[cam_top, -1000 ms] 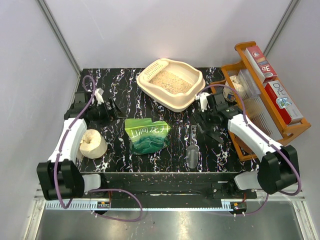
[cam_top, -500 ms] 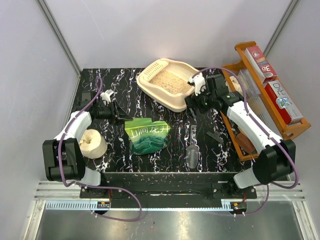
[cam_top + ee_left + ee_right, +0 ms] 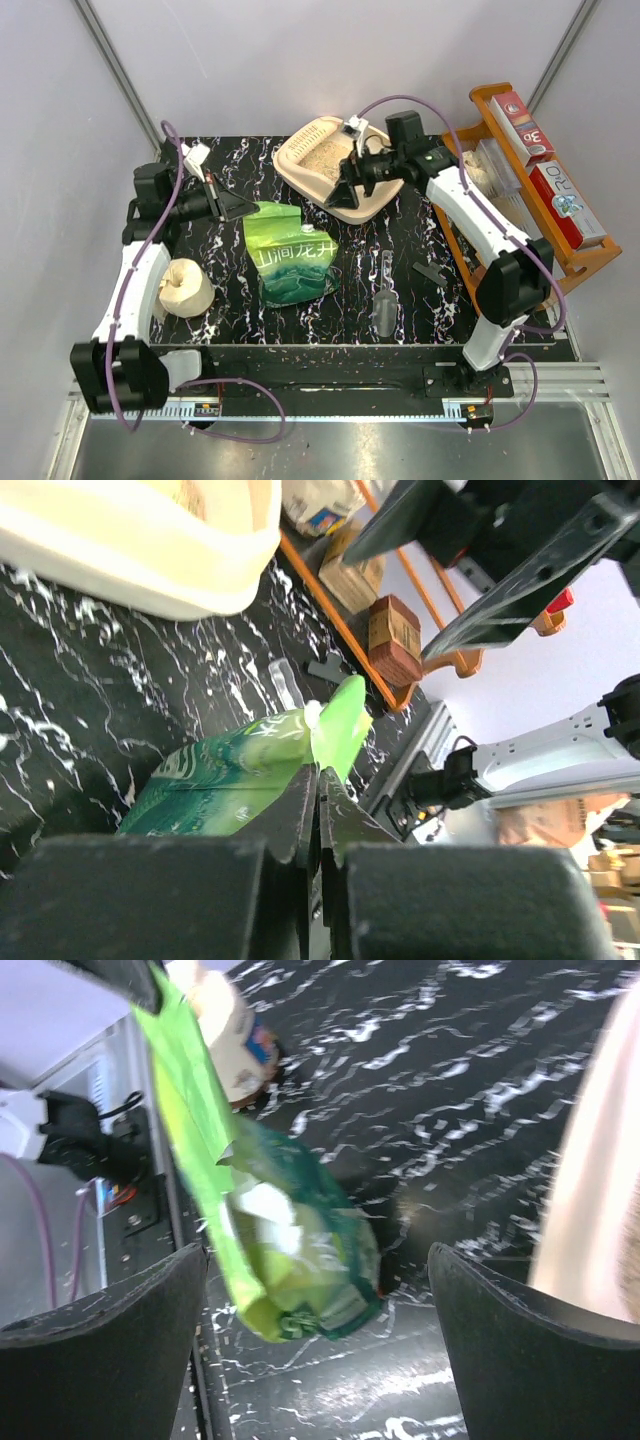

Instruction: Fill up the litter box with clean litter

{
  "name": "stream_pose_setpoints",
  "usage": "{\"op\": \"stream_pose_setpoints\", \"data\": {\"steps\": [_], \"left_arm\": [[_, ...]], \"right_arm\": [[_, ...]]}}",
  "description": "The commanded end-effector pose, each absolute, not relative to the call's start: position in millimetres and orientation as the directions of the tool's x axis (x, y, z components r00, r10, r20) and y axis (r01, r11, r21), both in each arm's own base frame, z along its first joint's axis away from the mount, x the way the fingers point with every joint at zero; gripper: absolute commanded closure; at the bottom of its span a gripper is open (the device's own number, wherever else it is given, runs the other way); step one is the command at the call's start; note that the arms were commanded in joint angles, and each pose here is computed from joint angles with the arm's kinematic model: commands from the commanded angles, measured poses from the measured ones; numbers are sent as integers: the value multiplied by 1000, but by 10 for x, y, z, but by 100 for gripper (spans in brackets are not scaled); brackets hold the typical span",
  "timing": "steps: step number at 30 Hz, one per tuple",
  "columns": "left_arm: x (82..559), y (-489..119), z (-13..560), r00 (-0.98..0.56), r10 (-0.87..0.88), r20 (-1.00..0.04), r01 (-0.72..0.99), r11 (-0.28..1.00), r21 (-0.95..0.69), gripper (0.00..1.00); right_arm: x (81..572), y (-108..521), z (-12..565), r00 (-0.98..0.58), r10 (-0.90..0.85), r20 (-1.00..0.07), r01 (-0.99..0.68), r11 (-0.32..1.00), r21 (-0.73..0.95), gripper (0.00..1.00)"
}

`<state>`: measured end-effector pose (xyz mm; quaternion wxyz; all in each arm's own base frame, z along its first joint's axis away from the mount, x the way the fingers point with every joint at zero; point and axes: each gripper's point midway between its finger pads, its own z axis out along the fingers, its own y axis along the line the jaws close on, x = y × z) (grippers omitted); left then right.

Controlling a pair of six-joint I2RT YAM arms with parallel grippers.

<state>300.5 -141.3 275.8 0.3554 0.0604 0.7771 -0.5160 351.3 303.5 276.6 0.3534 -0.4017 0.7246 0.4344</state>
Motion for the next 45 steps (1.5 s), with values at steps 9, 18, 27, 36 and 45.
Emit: {"op": "stream_pose_setpoints", "data": {"steps": [9, 18, 27, 36, 45], "left_arm": [[2958, -1364, 3232, -499, -249, -830, 647, 531, -548, 100], [2890, -1356, 3317, -452, -219, -865, 680, 542, -493, 100], [2789, -1260, 3371, -241, 102, -965, 816, 559, -145, 38], [3062, -1214, 3390, -3, 404, -915, 880, 435, 189, 24], [3150, -1356, 2983, -11, 486, -874, 920, 348, 182, 32]], "right_arm": [[3066, 3786, 2919, -292, -292, -911, -954, 17, 300, 3], [3072, 4161, 2810, -249, -305, -919, -962, -34, 272, 13], [3078, 4272, 3315, -113, -214, -970, -983, -115, 140, 100], [3110, 4491, 3636, 74, -166, -983, -984, -172, -45, 100], [3102, 4576, 3685, 72, -162, -984, -984, -170, -44, 100]]}}
